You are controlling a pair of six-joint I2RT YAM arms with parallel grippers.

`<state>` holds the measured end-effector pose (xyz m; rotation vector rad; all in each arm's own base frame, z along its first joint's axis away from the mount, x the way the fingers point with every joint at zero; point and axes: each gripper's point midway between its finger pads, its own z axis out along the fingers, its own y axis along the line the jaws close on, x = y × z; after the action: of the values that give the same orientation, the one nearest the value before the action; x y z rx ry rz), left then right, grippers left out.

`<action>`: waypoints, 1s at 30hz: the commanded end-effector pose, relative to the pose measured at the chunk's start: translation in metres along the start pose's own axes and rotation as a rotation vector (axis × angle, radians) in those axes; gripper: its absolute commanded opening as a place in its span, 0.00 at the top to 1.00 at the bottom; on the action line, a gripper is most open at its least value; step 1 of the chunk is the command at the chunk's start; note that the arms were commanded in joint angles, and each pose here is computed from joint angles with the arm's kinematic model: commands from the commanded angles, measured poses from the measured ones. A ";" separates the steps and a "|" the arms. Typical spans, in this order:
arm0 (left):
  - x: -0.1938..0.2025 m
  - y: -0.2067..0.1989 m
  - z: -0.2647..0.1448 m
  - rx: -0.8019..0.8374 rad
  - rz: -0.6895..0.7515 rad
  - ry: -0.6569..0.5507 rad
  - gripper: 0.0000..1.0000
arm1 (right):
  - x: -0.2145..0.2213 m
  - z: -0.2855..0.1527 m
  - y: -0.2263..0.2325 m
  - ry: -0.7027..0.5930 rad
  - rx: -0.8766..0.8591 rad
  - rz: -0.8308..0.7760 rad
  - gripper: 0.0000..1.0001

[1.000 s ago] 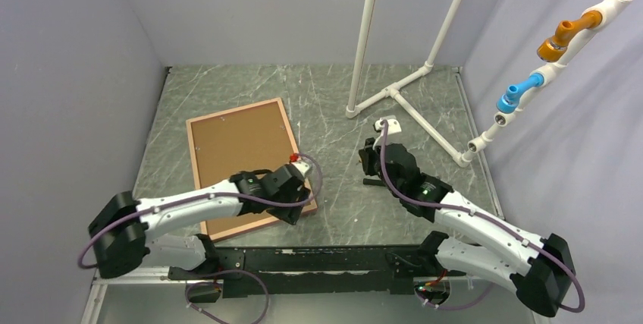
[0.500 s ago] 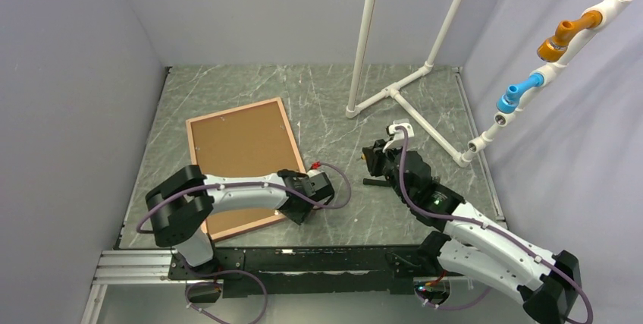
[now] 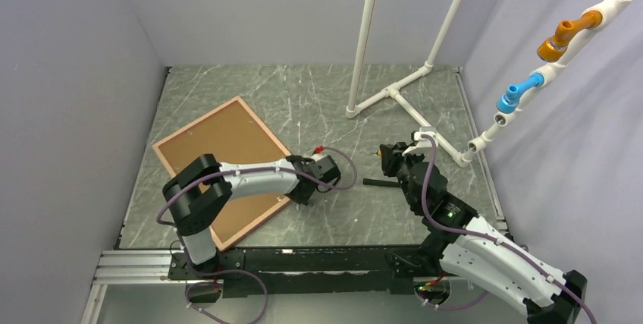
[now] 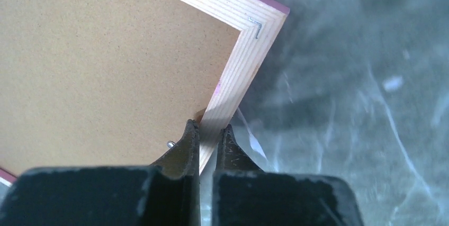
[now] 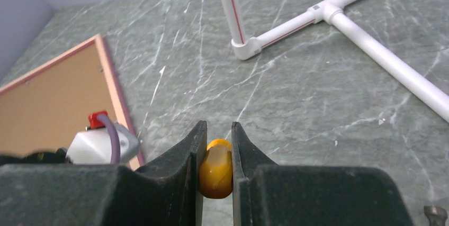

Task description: Take the photo out of the frame

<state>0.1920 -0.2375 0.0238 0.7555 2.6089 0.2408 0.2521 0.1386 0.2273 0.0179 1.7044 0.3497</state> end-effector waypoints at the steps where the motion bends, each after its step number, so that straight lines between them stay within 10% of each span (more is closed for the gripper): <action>1: -0.039 0.013 0.030 -0.009 -0.290 -0.009 1.00 | -0.014 -0.006 -0.015 -0.076 0.070 0.062 1.00; 12: -0.203 0.056 0.074 0.094 -0.608 -0.124 1.00 | -0.002 0.001 -0.007 -0.029 0.038 0.027 1.00; 20: -0.289 0.081 0.069 0.483 -0.948 -0.254 1.00 | 0.004 0.008 0.005 -0.010 -0.009 0.019 1.00; 30: -0.274 0.102 -0.010 0.602 -0.747 -0.348 0.33 | 0.021 0.024 0.021 0.069 -0.045 -0.046 1.00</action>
<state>0.4677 -0.2941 0.0717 -0.2690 2.5491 -0.6679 0.2609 0.1551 0.1853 -0.0540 1.8162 0.3063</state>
